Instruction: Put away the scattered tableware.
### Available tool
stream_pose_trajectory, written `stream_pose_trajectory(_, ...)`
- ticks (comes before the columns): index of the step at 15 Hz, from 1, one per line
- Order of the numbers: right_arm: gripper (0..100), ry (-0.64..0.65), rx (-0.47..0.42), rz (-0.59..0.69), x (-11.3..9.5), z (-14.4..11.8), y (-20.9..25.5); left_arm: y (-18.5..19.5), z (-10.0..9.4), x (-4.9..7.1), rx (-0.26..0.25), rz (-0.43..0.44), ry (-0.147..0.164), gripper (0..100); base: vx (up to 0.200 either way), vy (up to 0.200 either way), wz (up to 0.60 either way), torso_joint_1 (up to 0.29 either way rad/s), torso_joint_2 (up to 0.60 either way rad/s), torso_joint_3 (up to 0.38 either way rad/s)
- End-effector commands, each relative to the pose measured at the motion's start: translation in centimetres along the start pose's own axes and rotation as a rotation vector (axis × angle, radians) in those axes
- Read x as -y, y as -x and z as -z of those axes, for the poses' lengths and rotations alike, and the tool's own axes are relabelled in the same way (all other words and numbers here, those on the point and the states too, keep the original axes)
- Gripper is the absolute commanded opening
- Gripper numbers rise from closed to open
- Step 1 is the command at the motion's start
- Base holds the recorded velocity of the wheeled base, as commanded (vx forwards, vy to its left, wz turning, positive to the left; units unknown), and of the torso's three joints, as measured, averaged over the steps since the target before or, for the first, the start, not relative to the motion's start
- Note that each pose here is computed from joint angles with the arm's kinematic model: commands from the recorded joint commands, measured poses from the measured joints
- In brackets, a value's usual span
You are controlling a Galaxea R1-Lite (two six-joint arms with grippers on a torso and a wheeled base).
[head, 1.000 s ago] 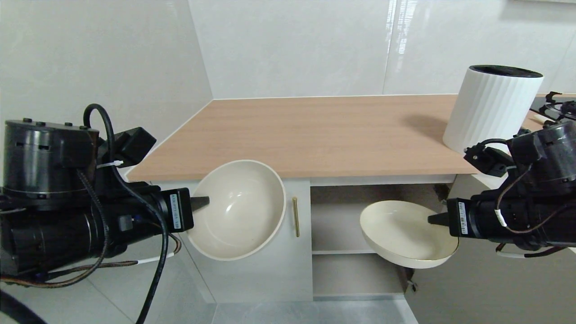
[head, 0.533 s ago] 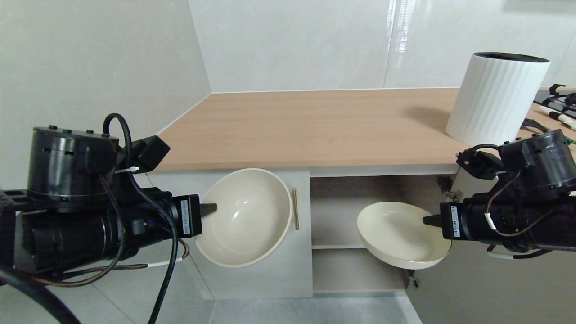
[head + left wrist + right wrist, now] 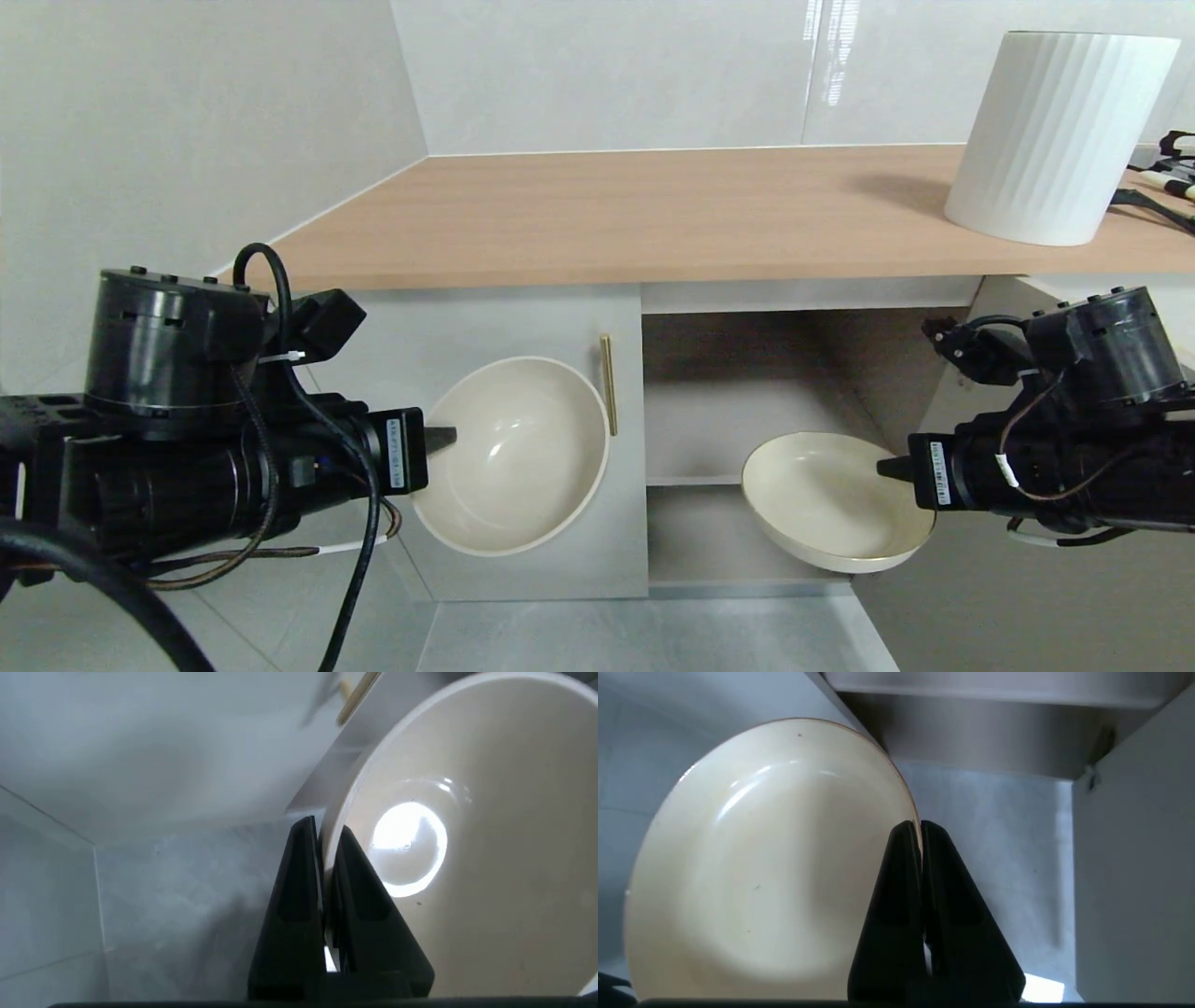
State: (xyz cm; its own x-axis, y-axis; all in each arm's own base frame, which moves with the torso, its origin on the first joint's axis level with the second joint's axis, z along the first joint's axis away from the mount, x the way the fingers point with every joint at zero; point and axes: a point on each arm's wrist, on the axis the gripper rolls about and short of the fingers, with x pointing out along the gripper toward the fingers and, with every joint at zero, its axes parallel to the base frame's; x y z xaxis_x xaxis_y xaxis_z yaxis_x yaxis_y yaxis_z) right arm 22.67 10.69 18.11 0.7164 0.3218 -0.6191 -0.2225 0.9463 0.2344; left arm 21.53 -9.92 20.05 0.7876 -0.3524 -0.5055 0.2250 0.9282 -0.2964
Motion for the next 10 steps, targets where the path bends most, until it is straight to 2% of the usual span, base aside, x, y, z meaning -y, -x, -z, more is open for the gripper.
stream_pose_trajectory(1, 0, 0.001, -0.003, 0.001, 0.0, 0.1, -0.3, -0.1, 0.0, 0.0, -0.001, -0.001, 0.001, 0, 0.000, 0.000, 0.00, -0.110, 0.44, 0.359)
stream_pose_trajectory(3, 0, 0.002, -0.006, 0.002, 0.1, 0.3, -0.4, -0.2, 0.1, 0.0, -0.004, -0.004, 0.002, 0, 0.000, 0.000, 0.00, -0.037, 0.26, 0.193)
stream_pose_trajectory(7, 0, 0.025, -0.006, 0.002, 0.1, 0.3, -0.4, -0.7, 0.2, -0.1, -0.022, -0.010, 0.004, 0, 0.000, 0.000, 0.00, -0.012, 0.04, 0.023)
stream_pose_trajectory(10, 0, 0.040, -0.047, 0.013, 0.2, 0.7, -1.8, -0.7, 0.2, -0.1, -0.017, -0.009, 0.002, 0, 0.000, 0.000, 0.00, 0.000, 0.00, 0.000)
